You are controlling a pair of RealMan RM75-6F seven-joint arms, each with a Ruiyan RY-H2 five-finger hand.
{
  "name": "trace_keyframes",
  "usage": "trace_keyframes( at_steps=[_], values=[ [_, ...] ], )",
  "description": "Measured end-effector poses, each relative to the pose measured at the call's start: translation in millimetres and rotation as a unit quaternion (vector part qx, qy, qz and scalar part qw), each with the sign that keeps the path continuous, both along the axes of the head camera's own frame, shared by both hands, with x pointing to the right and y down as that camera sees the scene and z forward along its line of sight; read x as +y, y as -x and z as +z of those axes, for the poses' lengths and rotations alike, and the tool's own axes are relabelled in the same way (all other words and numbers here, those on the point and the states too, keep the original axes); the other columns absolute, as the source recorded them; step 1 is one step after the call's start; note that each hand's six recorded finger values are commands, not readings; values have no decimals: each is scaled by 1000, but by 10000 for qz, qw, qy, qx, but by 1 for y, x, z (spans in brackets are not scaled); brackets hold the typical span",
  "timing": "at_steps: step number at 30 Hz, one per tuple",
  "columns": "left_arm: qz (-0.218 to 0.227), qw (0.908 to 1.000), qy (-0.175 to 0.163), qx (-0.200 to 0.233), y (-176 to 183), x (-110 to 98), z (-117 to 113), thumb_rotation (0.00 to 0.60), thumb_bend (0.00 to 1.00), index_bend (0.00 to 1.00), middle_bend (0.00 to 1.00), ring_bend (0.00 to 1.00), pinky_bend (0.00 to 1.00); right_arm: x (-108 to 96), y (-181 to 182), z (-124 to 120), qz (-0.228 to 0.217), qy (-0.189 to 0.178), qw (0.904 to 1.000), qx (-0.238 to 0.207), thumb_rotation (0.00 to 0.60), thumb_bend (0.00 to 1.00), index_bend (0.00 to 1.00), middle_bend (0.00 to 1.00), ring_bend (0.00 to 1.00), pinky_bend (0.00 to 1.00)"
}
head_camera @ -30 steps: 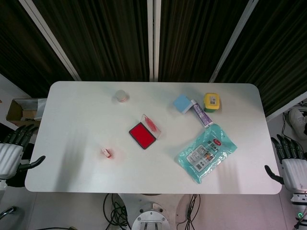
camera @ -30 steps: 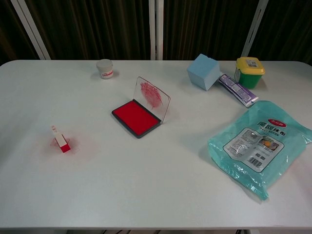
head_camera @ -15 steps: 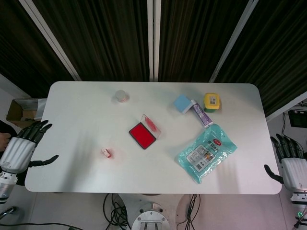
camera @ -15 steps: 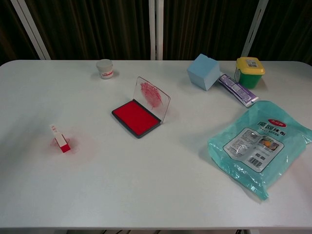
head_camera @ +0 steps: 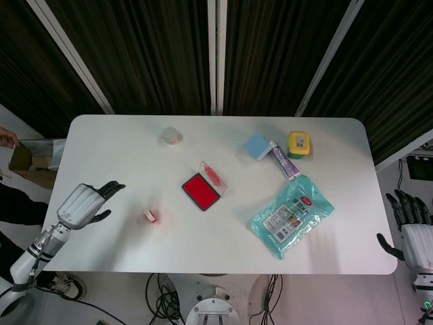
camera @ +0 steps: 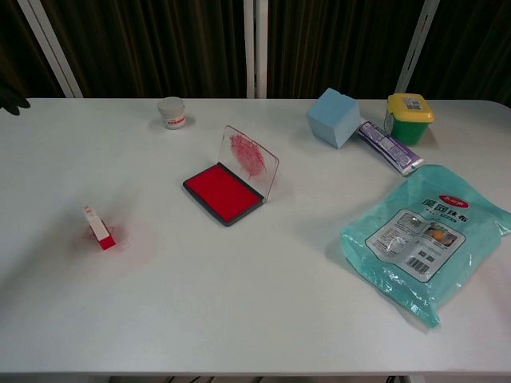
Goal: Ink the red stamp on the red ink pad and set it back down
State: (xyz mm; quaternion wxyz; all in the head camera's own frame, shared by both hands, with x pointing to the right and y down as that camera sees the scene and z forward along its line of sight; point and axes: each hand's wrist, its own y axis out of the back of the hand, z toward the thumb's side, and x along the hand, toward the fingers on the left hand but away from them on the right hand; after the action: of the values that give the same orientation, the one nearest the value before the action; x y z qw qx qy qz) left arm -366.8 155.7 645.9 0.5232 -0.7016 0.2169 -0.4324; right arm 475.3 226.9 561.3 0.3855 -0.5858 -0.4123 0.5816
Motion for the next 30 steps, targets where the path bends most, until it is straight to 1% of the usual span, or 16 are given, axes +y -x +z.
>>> trace_keyframes(
  at_steps=[2, 5, 14, 22, 30],
  values=[
    [192, 9995, 173, -164, -6, 4, 17, 600, 194, 235, 265, 879, 876, 0, -2, -2, 28, -32, 10000, 3, 600, 179, 0, 0, 0, 0],
    [378, 9982, 379, -252, -13, 12, 35, 600, 194, 234, 264, 881, 876, 1, -4, -3, 61, -28, 10000, 16, 600, 179, 0, 0, 0, 0],
    [577, 9961, 665, -4, -30, 32, 60, 600, 194, 239, 268, 899, 882, 2, -2, 1, 39, 40, 10000, 36, 600, 179, 0, 0, 0, 0],
    [717, 9948, 683, 219, -48, 36, 75, 600, 195, 289, 318, 921, 894, 1, -1, 6, 54, 106, 9999, 44, 600, 179, 0, 0, 0, 0],
    [930, 9929, 653, 341, -66, 35, 86, 600, 236, 350, 380, 933, 906, 3, -5, 7, 103, 159, 9998, 70, 600, 179, 0, 0, 0, 0]
  ],
)
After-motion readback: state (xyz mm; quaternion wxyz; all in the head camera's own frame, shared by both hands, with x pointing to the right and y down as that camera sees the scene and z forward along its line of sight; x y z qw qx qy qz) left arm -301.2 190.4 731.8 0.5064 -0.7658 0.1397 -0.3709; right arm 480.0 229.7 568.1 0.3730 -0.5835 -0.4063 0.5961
